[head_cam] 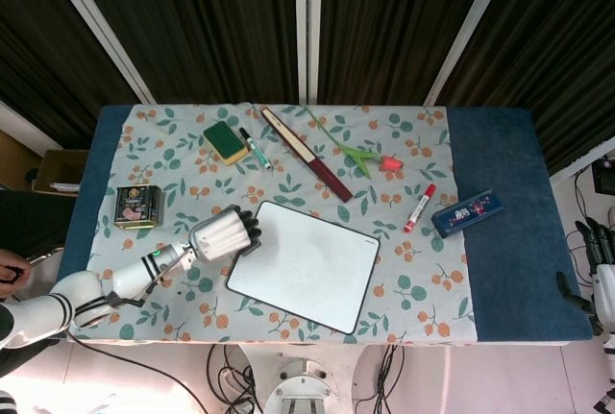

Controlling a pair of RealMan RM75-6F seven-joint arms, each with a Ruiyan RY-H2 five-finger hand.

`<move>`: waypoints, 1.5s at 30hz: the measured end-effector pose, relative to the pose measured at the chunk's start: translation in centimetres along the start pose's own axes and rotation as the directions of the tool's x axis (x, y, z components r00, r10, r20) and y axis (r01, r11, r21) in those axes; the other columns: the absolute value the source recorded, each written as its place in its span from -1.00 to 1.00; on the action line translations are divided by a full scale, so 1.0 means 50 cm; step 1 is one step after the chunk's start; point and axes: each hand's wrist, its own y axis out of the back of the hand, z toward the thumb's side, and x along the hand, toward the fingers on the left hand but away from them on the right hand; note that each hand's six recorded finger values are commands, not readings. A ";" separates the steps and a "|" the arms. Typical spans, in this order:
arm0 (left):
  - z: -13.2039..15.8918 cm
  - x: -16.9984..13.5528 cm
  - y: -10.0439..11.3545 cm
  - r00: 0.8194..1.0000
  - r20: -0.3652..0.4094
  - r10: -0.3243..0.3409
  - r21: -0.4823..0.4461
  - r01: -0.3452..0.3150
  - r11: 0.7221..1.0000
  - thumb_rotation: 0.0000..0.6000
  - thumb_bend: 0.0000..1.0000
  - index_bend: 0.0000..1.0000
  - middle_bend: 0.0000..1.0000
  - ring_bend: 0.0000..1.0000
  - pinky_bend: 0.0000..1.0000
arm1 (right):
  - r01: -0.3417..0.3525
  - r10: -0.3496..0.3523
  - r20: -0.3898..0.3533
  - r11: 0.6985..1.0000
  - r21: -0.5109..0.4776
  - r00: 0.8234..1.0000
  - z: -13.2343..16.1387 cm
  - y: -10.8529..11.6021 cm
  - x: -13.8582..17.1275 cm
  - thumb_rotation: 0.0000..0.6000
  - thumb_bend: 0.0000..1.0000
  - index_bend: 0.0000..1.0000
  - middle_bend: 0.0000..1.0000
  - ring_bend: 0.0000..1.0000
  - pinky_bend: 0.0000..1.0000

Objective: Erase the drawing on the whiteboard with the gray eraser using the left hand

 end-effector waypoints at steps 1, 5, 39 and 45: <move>-0.020 -0.011 -0.014 0.999 -0.032 -0.020 -0.006 0.020 1.000 1.00 -0.17 0.61 0.41 0.10 0.30 | -0.001 0.001 -0.002 1.000 0.000 1.000 0.001 -0.001 0.000 1.00 -0.40 -1.00 -1.00 -1.00 -1.00; -0.065 -0.044 -0.050 0.992 -0.108 -0.068 -0.025 0.065 0.998 1.00 -0.17 0.61 0.41 0.10 0.30 | -0.006 0.006 -0.007 1.000 0.003 1.000 0.007 -0.005 -0.001 1.00 -0.40 -1.00 -1.00 -1.00 -1.00; -0.109 -0.141 -0.042 0.961 -0.272 -0.054 -0.043 0.044 0.998 1.00 -0.76 -0.94 -0.75 -0.76 -0.56 | 0.023 -0.023 0.010 1.000 0.006 1.000 -0.007 0.013 0.004 1.00 -0.40 -1.00 -1.00 -1.00 -1.00; -0.139 -0.254 -0.031 0.871 -0.487 -0.064 -0.221 -0.052 0.974 0.23 -0.79 -0.91 -0.83 -0.84 -0.57 | 0.021 -0.021 0.001 1.000 0.000 1.000 -0.006 0.011 0.007 1.00 -0.36 -1.00 -1.00 -1.00 -1.00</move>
